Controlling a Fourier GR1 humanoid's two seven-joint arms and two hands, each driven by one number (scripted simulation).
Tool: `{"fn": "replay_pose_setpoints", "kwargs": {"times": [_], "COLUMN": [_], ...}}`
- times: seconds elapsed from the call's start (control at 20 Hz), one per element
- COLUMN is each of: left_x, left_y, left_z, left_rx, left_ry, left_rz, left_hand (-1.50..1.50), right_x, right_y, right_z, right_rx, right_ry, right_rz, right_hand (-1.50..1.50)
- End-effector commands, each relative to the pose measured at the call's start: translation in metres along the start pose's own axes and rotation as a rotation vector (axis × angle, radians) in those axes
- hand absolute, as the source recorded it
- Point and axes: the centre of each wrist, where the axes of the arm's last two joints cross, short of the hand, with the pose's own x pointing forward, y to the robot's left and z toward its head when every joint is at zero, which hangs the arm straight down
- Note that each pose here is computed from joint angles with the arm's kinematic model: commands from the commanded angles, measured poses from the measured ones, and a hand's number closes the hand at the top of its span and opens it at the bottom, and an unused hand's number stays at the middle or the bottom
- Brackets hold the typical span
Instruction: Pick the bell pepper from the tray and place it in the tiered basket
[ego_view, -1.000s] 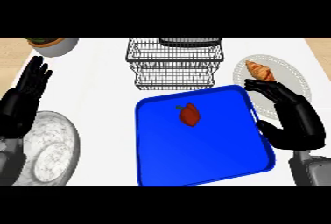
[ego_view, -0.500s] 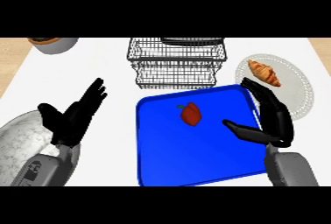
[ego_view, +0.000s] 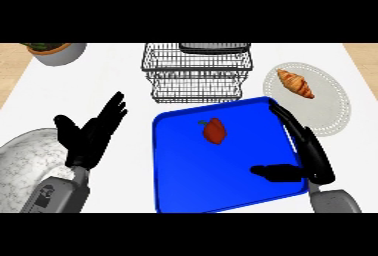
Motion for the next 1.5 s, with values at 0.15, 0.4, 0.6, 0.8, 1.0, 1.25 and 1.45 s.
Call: {"fn": "replay_pose_setpoints", "kwargs": {"times": [0.15, 0.4, 0.6, 0.8, 1.0, 1.25, 1.45], "left_x": [0.004, -0.003, 0.001, 0.0, 0.003, -0.006, 0.011], "left_y": [0.003, 0.004, 0.01, 0.007, -0.013, 0.005, -0.009], "left_z": [-0.006, -0.001, -0.005, -0.012, 0.015, -0.002, -0.013], "left_rx": [0.029, -0.029, -0.01, -0.01, -0.014, -0.017, -0.02], "left_ry": [0.002, 0.028, -0.018, 0.003, -0.012, 0.008, -0.006], "left_rz": [0.009, 0.008, 0.009, 0.005, 0.005, 0.005, -0.001], "left_hand": [0.0, 0.0, 0.0, 0.0, 0.0, 0.0, 0.0], "right_x": [0.051, 0.117, 0.155, 0.166, 0.139, 0.141, 0.122], "right_y": [-0.008, 0.037, 0.071, 0.108, 0.114, 0.116, 0.139], "right_z": [-0.003, -0.025, -0.021, -0.032, -0.032, -0.039, -0.022], "right_rx": [0.05, 0.06, 0.129, 0.136, 0.153, 0.192, 0.236], "right_ry": [0.148, 0.269, 0.323, 0.38, 0.477, 0.507, 0.534], "right_rz": [0.392, 0.423, 0.438, 0.523, 0.599, 0.586, 0.608], "right_hand": [-1.5, -1.5, -1.5, -1.5, -1.5, -1.5, -1.5]}}
